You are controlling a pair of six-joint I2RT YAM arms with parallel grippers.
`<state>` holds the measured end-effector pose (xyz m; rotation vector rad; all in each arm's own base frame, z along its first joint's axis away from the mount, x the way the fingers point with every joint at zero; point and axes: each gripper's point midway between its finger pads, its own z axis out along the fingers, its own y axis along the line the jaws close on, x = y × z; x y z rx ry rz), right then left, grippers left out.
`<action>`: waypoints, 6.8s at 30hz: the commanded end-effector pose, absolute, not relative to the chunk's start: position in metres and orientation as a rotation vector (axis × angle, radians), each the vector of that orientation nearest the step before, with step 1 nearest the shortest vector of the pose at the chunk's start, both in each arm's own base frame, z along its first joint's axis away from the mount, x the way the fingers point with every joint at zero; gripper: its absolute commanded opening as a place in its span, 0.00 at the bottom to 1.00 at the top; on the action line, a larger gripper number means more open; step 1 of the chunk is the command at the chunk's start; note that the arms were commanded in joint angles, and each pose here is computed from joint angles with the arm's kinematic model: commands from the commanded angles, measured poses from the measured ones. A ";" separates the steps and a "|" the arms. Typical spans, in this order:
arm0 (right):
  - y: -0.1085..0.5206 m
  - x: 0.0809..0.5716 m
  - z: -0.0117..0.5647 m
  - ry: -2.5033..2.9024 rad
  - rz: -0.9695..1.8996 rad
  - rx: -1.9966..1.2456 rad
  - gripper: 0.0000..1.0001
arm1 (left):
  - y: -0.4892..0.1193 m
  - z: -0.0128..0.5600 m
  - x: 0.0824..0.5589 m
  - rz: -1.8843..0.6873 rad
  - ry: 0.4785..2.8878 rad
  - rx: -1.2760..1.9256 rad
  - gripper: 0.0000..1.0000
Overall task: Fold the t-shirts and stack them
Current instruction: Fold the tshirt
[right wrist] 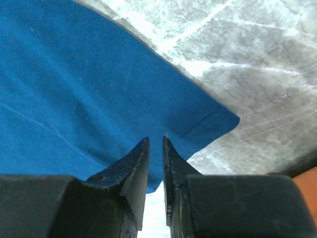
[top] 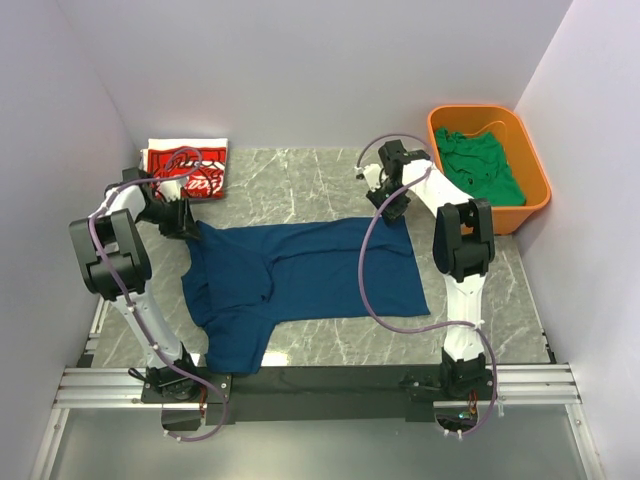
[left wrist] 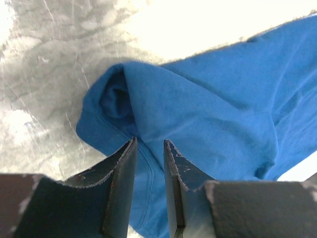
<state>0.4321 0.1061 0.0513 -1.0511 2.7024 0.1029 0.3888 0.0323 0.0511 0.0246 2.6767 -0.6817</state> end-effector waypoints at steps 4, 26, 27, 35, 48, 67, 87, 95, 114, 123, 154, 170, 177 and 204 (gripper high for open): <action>0.112 0.435 0.064 2.670 0.100 -1.005 0.23 | 0.030 0.035 0.395 -0.715 2.676 -0.013 0.33; 0.103 0.428 0.061 2.684 0.052 -1.012 0.17 | 0.013 0.045 0.384 -0.841 2.643 0.057 0.01; 0.103 0.428 0.061 2.682 0.050 -1.013 0.17 | 0.012 0.049 0.382 -0.850 2.638 0.067 0.01; 0.097 0.425 0.061 2.677 0.019 -1.027 0.15 | 0.009 0.073 0.340 -0.865 2.690 0.066 0.01; 0.098 0.431 0.064 2.661 0.009 -1.044 0.15 | 0.042 0.037 0.335 -0.739 2.789 -0.032 0.26; 0.113 0.438 0.044 2.695 0.028 -1.058 0.00 | 0.016 0.067 0.379 -0.638 2.640 0.157 0.26; 0.082 0.478 0.015 2.817 -0.304 -1.052 0.00 | 0.033 0.018 0.465 -0.511 2.689 0.056 0.24; 0.042 0.544 0.029 2.620 -0.635 -0.874 0.01 | 0.032 0.022 0.499 -0.518 2.607 0.112 0.25; 0.096 0.344 0.139 2.441 0.001 -1.308 0.73 | -0.019 0.150 0.322 -0.550 2.266 0.977 0.54; 0.072 0.284 0.075 2.435 -0.040 -1.420 0.48 | -0.017 0.088 0.242 -0.306 2.215 1.378 0.53; 0.055 0.262 0.011 2.509 -0.144 -1.513 0.04 | -0.048 0.017 0.198 -0.482 2.332 1.529 0.25; 0.051 0.244 0.056 2.445 -0.126 -1.517 0.00 | -0.053 0.058 0.175 -0.580 2.349 1.485 0.01; 0.049 0.256 0.086 2.380 -0.132 -1.514 0.00 | -0.050 0.097 0.194 -0.612 2.321 1.413 0.01; 0.045 0.434 0.042 2.512 -0.219 -1.442 0.00 | -0.029 0.072 0.414 -0.693 2.447 0.886 0.01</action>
